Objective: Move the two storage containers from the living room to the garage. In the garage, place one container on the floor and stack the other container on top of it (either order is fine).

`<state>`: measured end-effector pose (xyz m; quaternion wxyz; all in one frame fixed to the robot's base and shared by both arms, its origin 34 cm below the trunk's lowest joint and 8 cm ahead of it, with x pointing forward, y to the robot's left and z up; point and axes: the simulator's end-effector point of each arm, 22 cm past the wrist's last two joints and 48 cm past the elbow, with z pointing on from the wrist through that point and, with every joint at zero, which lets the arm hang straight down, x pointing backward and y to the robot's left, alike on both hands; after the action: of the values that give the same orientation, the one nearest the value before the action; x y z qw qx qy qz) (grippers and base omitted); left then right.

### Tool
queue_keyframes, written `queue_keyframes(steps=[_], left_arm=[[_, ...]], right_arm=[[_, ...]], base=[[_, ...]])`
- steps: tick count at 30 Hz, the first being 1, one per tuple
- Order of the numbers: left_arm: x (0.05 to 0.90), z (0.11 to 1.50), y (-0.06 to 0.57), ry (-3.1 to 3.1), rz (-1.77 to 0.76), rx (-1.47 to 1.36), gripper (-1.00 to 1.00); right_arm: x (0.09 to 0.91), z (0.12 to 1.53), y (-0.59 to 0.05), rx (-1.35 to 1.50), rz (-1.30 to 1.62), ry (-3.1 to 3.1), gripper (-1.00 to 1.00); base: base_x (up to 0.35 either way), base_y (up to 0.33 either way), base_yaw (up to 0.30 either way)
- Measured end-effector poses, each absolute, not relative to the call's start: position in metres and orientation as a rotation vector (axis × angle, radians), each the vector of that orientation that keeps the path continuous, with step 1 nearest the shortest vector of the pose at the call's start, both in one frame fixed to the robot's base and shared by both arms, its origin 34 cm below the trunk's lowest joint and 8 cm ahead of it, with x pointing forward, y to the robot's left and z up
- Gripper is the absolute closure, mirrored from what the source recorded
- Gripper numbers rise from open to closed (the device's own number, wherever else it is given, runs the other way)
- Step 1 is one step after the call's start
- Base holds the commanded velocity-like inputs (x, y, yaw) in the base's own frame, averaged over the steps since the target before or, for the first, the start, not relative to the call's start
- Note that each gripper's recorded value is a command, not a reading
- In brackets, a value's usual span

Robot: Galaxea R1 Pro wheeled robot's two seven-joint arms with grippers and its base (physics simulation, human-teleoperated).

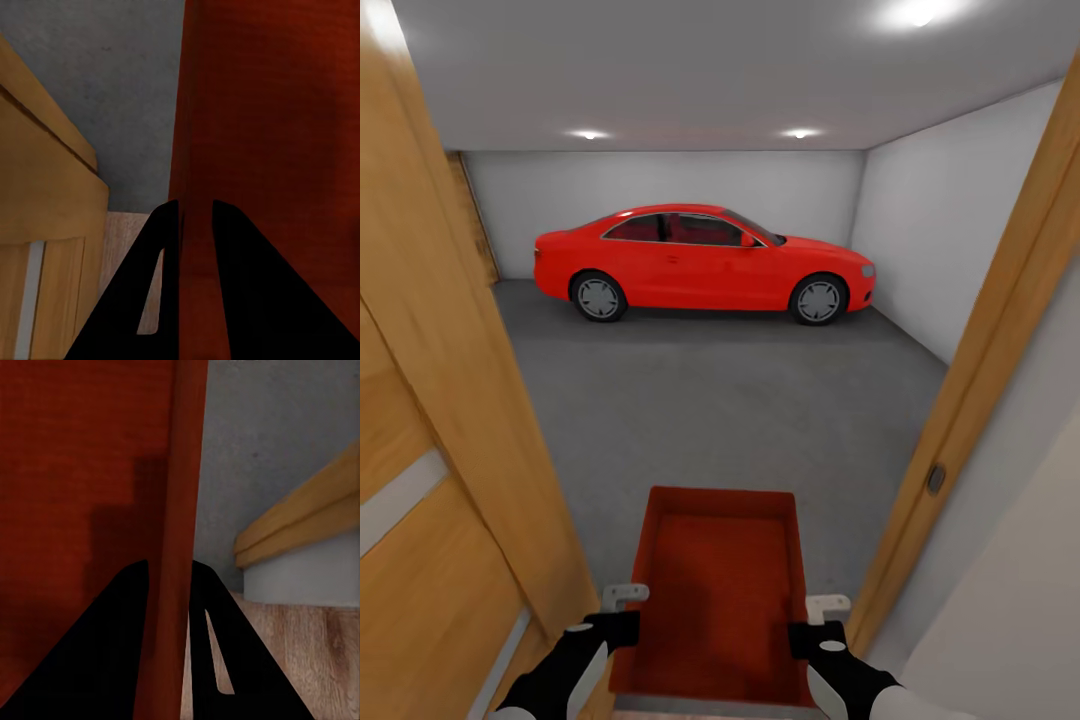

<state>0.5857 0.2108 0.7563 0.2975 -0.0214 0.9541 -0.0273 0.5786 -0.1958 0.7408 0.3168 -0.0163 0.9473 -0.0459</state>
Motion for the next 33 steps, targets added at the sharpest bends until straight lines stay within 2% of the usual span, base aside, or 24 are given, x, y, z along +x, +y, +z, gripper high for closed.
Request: queue_keyframes(steps=[33], left_arm=[[0.5815,0.7529,0.2099,2.548,-0.072,-0.062,1.0]], right_arm=[[0.5745,0.7379,-0.1968,-0.044,-0.121,2.505,1.0]], base=[[0.321,0.0,0.0]])
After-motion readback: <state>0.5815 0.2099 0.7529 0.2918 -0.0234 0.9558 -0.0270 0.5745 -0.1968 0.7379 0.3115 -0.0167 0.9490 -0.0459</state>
